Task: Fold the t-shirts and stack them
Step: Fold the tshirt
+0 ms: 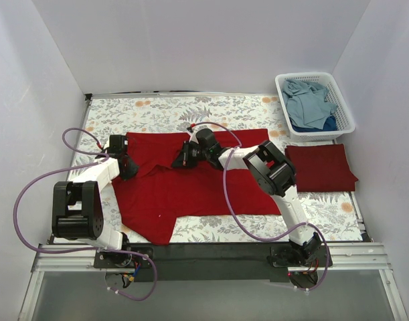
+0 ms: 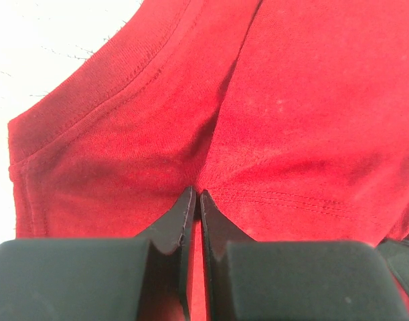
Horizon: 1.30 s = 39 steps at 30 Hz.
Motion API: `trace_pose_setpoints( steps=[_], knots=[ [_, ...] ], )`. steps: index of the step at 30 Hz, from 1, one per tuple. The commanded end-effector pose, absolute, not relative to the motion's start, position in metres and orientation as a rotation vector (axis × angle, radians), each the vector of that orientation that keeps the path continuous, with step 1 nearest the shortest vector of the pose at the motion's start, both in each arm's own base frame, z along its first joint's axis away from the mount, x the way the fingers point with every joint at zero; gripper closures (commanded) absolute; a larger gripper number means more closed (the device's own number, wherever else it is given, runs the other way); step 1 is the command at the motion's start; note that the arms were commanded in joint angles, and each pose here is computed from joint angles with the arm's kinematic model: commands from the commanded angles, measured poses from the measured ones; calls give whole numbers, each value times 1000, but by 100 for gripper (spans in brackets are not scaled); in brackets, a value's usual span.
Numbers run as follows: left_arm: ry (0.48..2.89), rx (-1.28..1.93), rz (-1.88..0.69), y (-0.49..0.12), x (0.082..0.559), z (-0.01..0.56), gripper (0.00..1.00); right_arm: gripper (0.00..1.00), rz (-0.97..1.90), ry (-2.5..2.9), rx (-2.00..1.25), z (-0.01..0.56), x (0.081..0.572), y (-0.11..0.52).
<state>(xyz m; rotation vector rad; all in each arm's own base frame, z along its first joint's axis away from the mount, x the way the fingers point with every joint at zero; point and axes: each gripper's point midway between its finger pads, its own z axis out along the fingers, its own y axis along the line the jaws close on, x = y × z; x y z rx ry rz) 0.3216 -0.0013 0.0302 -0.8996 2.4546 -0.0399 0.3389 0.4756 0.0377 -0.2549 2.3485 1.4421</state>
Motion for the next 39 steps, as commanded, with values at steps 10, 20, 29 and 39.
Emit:
trace_pose_setpoints(
  steps=[10,20,29,39],
  knots=[
    [2446,-953,78,13,319,53,100,99,1478,2217,-327,92,340,466],
    [2527,-964,76,8,309,33,100,97,1444,2267,-335,75,337,458],
    [2501,-983,53,6,316,42,80,69,1400,2280,-394,80,338,451],
    [2272,-929,17,17,382,117,64,52,917,2286,-405,98,396,333]
  ],
)
